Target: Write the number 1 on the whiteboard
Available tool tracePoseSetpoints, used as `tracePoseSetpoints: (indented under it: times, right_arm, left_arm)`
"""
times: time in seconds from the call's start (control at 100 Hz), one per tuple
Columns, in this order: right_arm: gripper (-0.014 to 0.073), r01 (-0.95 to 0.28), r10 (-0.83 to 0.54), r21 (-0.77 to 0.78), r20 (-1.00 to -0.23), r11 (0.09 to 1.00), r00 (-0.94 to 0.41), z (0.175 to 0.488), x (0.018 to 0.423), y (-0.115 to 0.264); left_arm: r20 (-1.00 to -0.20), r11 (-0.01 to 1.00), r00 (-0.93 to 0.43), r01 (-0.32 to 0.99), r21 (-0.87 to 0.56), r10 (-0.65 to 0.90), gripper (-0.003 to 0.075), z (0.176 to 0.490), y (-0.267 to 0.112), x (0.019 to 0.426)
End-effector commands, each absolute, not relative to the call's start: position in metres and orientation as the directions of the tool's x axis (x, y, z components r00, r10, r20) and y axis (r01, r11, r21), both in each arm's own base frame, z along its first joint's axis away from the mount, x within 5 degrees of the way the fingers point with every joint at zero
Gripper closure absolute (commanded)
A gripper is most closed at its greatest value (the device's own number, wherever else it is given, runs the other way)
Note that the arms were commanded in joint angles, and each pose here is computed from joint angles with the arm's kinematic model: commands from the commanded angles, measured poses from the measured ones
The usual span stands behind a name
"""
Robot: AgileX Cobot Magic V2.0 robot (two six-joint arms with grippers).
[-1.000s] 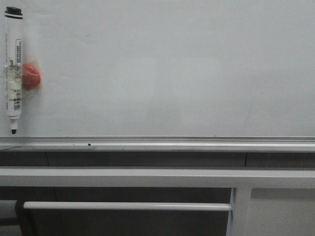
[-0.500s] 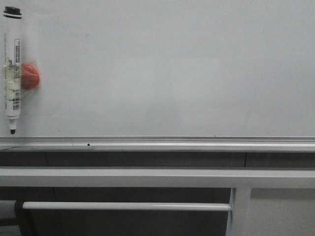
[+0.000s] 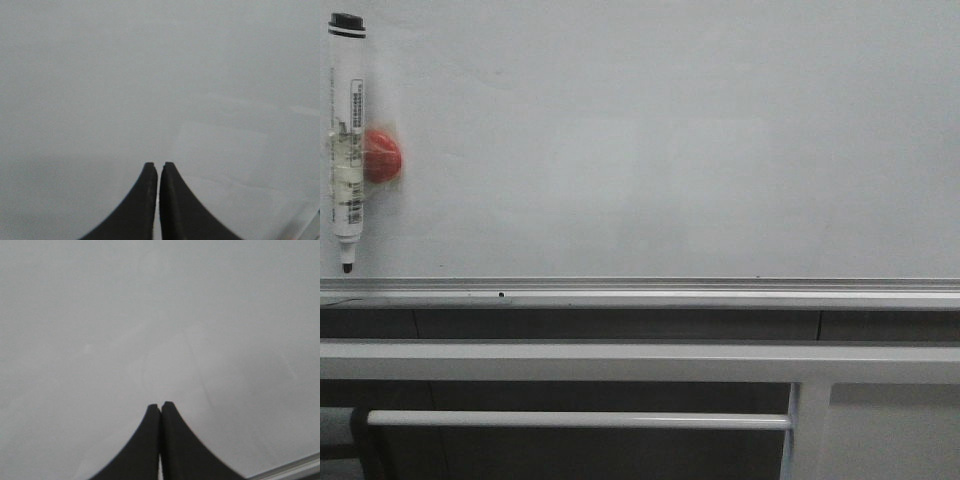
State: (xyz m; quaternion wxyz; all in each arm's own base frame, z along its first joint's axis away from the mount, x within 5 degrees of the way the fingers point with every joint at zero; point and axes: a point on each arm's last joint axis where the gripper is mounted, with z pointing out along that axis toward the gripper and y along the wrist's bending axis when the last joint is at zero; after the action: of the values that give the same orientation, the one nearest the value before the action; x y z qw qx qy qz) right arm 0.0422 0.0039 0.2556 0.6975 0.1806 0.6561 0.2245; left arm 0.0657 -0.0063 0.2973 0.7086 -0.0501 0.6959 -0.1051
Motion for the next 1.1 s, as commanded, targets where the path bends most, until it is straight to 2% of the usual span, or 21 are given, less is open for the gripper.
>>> tracePoseSetpoints:
  times: [0.0, 0.12, 0.26, 0.34, 0.42, 0.62, 0.68, 0.74, 0.82, 0.88, 0.98, 1.09]
  right_arm:
    - [0.0659, -0.149, 0.549, 0.529, -0.818, 0.835, 0.172, 0.279, 0.035, 0.002]
    - [0.0659, -0.179, 0.624, 0.599, -0.765, 0.780, 0.160, 0.280, 0.034, 0.003]
    - [0.0658, -0.149, 0.615, 0.600, -0.784, 0.786, 0.088, 0.274, 0.036, 0.005]
    - [0.0658, -0.137, 0.602, 0.591, -0.796, 0.795, 0.061, 0.271, 0.036, 0.006]
    - [0.0658, -0.133, 0.577, 0.566, -0.815, 0.814, 0.059, 0.270, 0.036, 0.006]
    - [0.0658, -0.132, 0.576, 0.566, -0.815, 0.814, 0.056, 0.270, 0.036, 0.006]
    - [0.0659, -0.131, 0.574, 0.564, -0.817, 0.815, 0.054, 0.270, 0.036, 0.006]
    - [0.0659, -0.123, 0.544, 0.536, -0.838, 0.835, 0.040, 0.268, 0.036, 0.007]
    - [0.0658, -0.113, 0.504, 0.500, -0.864, 0.859, 0.012, 0.265, 0.036, 0.008]
    - [0.0658, -0.108, 0.500, 0.498, -0.866, 0.860, -0.009, 0.263, 0.036, 0.008]
    - [0.0659, -0.104, 0.499, 0.498, -0.866, 0.861, -0.023, 0.262, 0.036, 0.009]
    - [0.0658, -0.102, 0.498, 0.498, -0.867, 0.861, -0.032, 0.261, 0.036, 0.009]
  left_arm:
    - [-0.950, 0.948, 0.067, 0.117, -0.296, -0.305, 0.0740, 0.324, -0.007, 0.076]
    - [-0.942, 0.941, 0.068, 0.102, -0.321, -0.329, 0.0741, 0.325, -0.007, 0.097]
    - [-0.958, 0.951, -0.033, 0.114, -0.286, -0.284, 0.0740, 0.315, -0.014, 0.114]
    - [-0.972, 0.959, -0.075, 0.163, -0.230, -0.221, 0.0740, 0.311, -0.020, 0.115]
    - [-0.971, 0.949, -0.106, 0.214, -0.233, -0.214, 0.0740, 0.308, -0.027, 0.113]
    - [-0.980, 0.917, -0.119, 0.349, -0.193, -0.161, 0.0732, 0.292, -0.043, 0.108]
    - [-0.983, 0.908, -0.112, 0.381, -0.176, -0.143, 0.0696, 0.283, -0.046, 0.107]
    - [-0.988, 0.899, -0.079, 0.411, -0.151, -0.129, 0.0626, 0.274, -0.049, 0.105]
    - [-0.992, 0.883, -0.029, 0.453, -0.126, -0.127, 0.0503, 0.267, -0.053, 0.102]
    - [-0.992, 0.870, -0.001, 0.480, -0.113, -0.128, 0.0367, 0.263, -0.055, 0.099]
    - [-0.992, 0.851, -0.016, 0.513, -0.114, -0.123, 0.0222, 0.257, -0.059, 0.096]
    - [-0.993, 0.838, -0.037, 0.532, -0.116, -0.114, 0.0202, 0.249, -0.061, 0.094]
